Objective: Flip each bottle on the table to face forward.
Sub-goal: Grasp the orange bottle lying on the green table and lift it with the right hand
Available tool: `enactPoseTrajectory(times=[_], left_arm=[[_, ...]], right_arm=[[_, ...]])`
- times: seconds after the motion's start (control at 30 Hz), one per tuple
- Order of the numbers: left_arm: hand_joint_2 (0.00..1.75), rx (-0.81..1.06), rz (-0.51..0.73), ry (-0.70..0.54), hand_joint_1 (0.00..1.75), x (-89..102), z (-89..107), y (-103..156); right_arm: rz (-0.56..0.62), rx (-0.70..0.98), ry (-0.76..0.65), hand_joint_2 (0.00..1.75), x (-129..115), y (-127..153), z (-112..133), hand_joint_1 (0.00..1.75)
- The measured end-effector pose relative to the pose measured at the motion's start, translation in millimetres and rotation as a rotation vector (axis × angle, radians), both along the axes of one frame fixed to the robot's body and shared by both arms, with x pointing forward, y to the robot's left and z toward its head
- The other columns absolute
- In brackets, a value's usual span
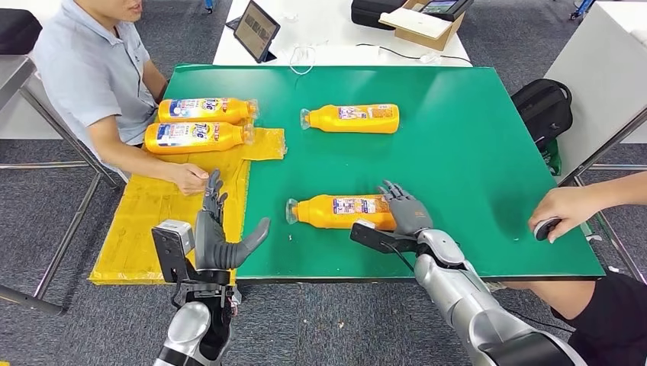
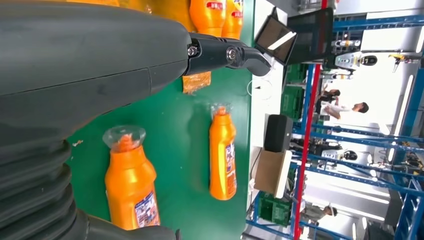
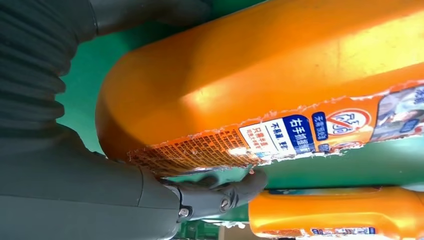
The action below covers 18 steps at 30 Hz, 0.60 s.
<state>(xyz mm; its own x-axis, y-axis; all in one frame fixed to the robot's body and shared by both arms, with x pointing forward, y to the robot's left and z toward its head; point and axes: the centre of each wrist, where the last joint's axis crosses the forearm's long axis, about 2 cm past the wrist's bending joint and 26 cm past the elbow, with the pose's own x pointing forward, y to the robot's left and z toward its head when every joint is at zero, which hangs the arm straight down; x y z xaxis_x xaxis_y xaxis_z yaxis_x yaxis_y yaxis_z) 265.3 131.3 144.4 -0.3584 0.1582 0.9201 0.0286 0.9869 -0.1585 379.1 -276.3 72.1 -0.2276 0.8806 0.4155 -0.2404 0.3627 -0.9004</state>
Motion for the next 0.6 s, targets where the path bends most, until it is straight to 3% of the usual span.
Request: enactPoseTrajectory(times=[0.6], left_arm=[[1.75,-0.016,0.000,0.011,0.00,-0.6,-2.1,1.3]], right_arm=[[-0.005,-0.032,0.159,1.75,19.2,3.8,17.6,1.75]])
